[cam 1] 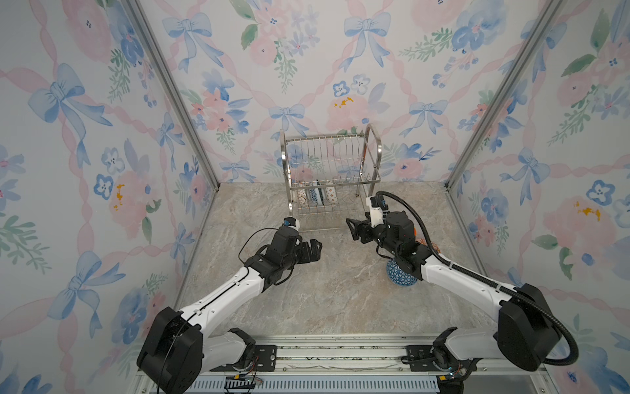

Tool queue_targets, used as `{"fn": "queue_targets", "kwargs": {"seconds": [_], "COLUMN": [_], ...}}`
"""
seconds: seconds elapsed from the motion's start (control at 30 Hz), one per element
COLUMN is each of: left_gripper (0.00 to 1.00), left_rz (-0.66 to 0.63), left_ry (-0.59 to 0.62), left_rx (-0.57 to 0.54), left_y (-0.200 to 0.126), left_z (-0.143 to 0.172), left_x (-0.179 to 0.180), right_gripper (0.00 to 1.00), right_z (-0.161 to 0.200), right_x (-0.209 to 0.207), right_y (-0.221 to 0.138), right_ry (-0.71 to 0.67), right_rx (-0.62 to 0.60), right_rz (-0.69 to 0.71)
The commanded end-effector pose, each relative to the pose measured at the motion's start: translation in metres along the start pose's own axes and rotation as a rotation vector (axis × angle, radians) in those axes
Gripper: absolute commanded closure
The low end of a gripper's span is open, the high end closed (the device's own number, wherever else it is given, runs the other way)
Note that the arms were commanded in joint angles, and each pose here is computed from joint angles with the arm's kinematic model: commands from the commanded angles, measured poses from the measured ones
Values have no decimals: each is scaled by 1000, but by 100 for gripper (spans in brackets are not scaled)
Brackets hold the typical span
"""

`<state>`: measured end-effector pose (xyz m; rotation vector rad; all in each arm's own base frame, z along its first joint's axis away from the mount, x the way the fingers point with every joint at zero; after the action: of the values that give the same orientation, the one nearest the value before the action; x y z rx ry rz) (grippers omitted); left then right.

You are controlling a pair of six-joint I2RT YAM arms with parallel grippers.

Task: Load bowls into a dish rack
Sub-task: Pick up the bowl from the middle-right of the table.

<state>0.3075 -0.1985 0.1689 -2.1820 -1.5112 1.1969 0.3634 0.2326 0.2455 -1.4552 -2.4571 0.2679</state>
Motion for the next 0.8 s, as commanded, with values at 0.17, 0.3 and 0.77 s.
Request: {"fn": "queue_targets", "kwargs": {"seconds": [0.17,0.3,0.77], "left_gripper": [2,3,2], "left_rz": [4,13,51], "left_ry": [16,39,127], "left_rx": [-8,-7,46], "left_y": [6,8,33], "left_z": [-4,-2,21], "left_x": [-19,-29,-69], "right_gripper": [3,3,1], "right_z": [14,40,120], "right_x": [-103,-144,-159], "right_y": [-67,-101,-163], "right_ry": [235,383,450], "right_rx": [92,168,332], "right_rz": [521,683,777]}}
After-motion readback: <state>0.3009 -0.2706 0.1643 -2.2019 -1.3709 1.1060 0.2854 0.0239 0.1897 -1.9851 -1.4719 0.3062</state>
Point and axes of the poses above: each gripper's point midway between its finger pads, its own y axis out along the fingers, its own x axis along the line the jaws close on, z = x × y, the point moved 1 cm from there along -y, back along the fingers, and after that the axes turned 2 degrees about -y, right-handed, at the moved point
